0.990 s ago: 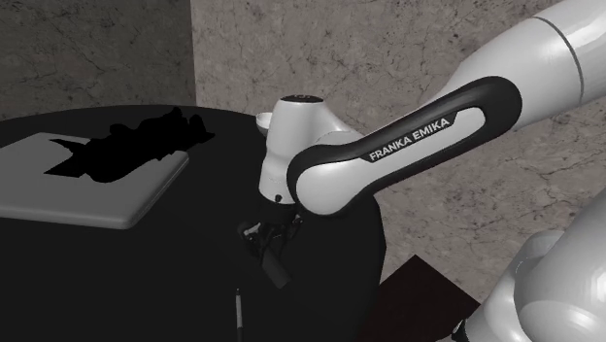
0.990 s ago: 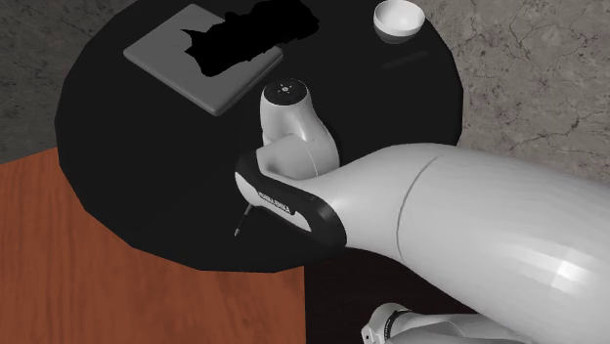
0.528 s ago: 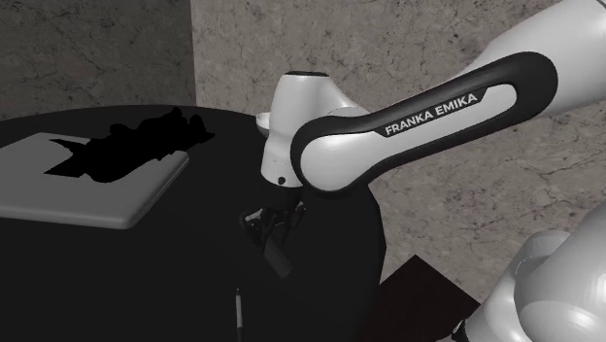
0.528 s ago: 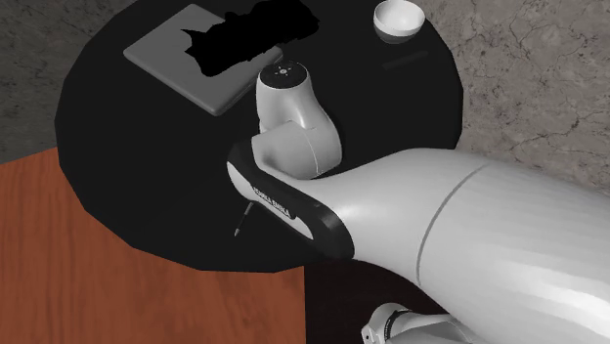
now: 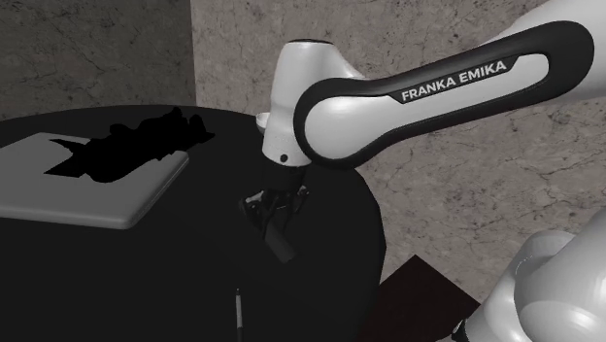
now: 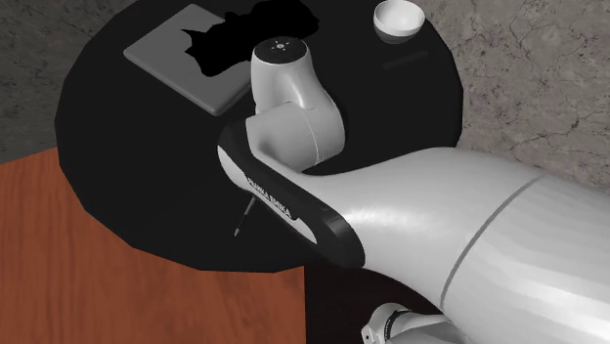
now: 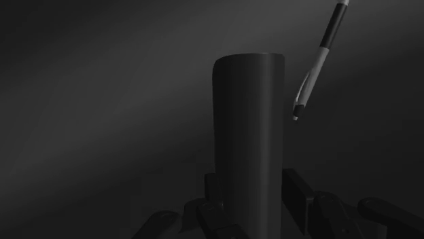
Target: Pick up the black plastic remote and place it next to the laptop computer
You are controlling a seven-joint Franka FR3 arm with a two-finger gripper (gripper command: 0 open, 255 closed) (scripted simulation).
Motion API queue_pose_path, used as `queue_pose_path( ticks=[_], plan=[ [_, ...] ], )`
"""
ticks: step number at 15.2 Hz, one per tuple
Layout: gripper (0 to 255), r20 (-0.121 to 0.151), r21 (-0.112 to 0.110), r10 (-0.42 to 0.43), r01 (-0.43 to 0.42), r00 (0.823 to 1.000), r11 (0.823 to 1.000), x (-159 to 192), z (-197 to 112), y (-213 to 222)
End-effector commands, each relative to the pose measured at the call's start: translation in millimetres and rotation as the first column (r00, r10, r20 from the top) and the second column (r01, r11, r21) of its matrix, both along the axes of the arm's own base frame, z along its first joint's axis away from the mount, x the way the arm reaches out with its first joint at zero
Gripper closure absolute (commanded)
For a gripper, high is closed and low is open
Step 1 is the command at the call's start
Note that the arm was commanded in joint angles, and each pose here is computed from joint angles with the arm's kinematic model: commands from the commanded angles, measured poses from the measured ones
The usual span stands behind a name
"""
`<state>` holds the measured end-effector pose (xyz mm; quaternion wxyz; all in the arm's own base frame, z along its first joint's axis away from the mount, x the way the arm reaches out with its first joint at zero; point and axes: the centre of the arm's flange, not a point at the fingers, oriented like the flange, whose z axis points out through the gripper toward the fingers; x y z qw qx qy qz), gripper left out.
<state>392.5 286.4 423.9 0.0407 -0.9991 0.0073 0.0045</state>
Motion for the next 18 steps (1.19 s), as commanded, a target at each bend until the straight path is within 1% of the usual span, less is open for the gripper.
queue_pose_path(
  ticks=[1,18],
  plan=[
    [255,0.0,0.0,0.0,0.0,1.0,1.0,0,11,0],
    [255,0.0,0.0,0.0,0.0,1.0,1.0,223,11,-22]
  ],
)
